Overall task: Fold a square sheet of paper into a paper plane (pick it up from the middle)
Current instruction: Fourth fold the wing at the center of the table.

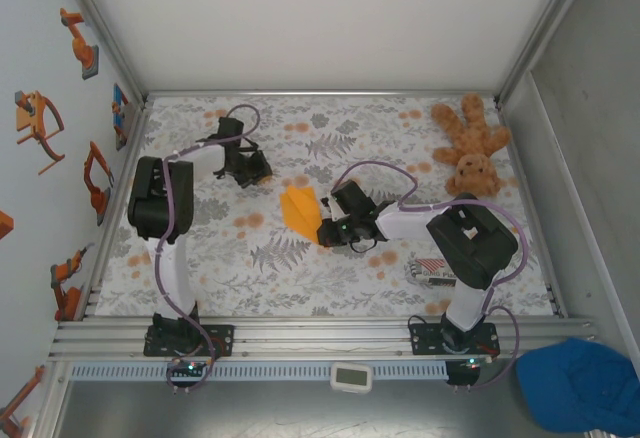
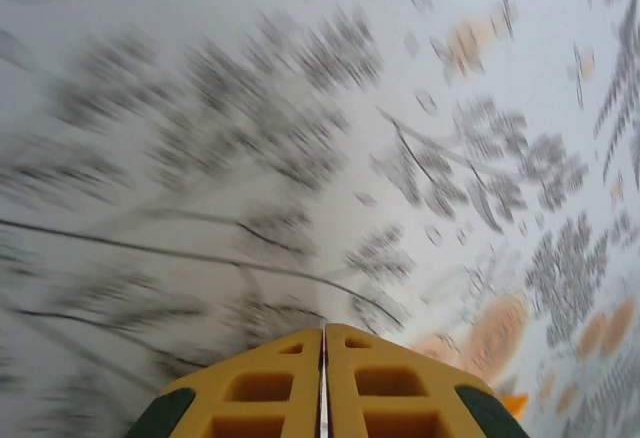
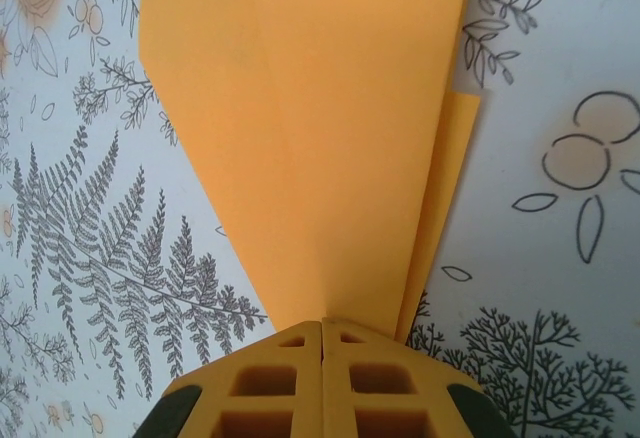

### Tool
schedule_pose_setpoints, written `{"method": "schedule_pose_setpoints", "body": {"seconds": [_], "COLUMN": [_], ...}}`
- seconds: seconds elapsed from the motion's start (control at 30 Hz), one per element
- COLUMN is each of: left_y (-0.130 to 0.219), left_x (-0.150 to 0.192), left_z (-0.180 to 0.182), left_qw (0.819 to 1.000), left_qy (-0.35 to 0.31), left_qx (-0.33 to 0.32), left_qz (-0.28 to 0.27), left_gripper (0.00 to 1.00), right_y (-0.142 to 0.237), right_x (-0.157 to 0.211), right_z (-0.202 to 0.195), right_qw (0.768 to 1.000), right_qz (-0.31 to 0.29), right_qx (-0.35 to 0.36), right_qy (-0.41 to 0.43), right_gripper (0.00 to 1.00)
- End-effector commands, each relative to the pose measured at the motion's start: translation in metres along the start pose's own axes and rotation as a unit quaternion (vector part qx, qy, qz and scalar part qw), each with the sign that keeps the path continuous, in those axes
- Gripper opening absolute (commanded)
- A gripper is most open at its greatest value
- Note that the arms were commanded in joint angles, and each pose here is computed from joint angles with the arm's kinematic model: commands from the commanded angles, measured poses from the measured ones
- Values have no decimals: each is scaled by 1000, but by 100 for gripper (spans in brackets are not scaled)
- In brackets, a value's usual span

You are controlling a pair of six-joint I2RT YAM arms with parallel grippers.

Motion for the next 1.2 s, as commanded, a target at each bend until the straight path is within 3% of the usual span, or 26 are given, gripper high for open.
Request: {"method": "schedule_pose_setpoints", "body": {"seconds": [0.0, 0.17, 0.43, 0.7, 0.9, 1.0, 1.17], "left_y": [26, 51, 10, -26, -33, -35, -39], "left_x": [1, 35, 121, 133, 138, 141, 145], "left_z": [-13, -51, -79, -73, -54, -44, -33], "left_qw": [999, 995, 992, 993, 995, 995, 994], "left_qy": [-21, -43, -69, -70, -63, -67, -69], "left_qx": [3, 79, 98, 65, 21, -3, -21], "left_qz": [-25, -45, 28, 66, 73, 73, 79], "left_gripper": [10, 11, 10, 8, 6, 5, 5], "right_y": [-9, -10, -10, -10, -4, 11, 62], "right_x": [51, 48, 47, 44, 35, 18, -18], "right_z": [-37, -35, -35, -31, -20, -2, 19], "right_qw": [991, 992, 992, 993, 996, 999, 994], "right_qz": [105, 102, 97, 93, 72, 29, -94], "right_qx": [71, 66, 63, 51, 28, -6, -35], "right_qy": [-43, -44, -49, -50, -50, -46, -47], "right_gripper": [2, 2, 1, 1, 1, 2, 8]}}
Point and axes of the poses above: each hand's point on the last joint's axis, 136 mm out from that joint toward the fingers, its own y axis back along the fingers, its own z axis along the line the jaws close on, x = y × z, the point moved 5 cm from there along y, back along the fingers, and after that the axes turned 2 degrees about -y, right-handed, at the moved point
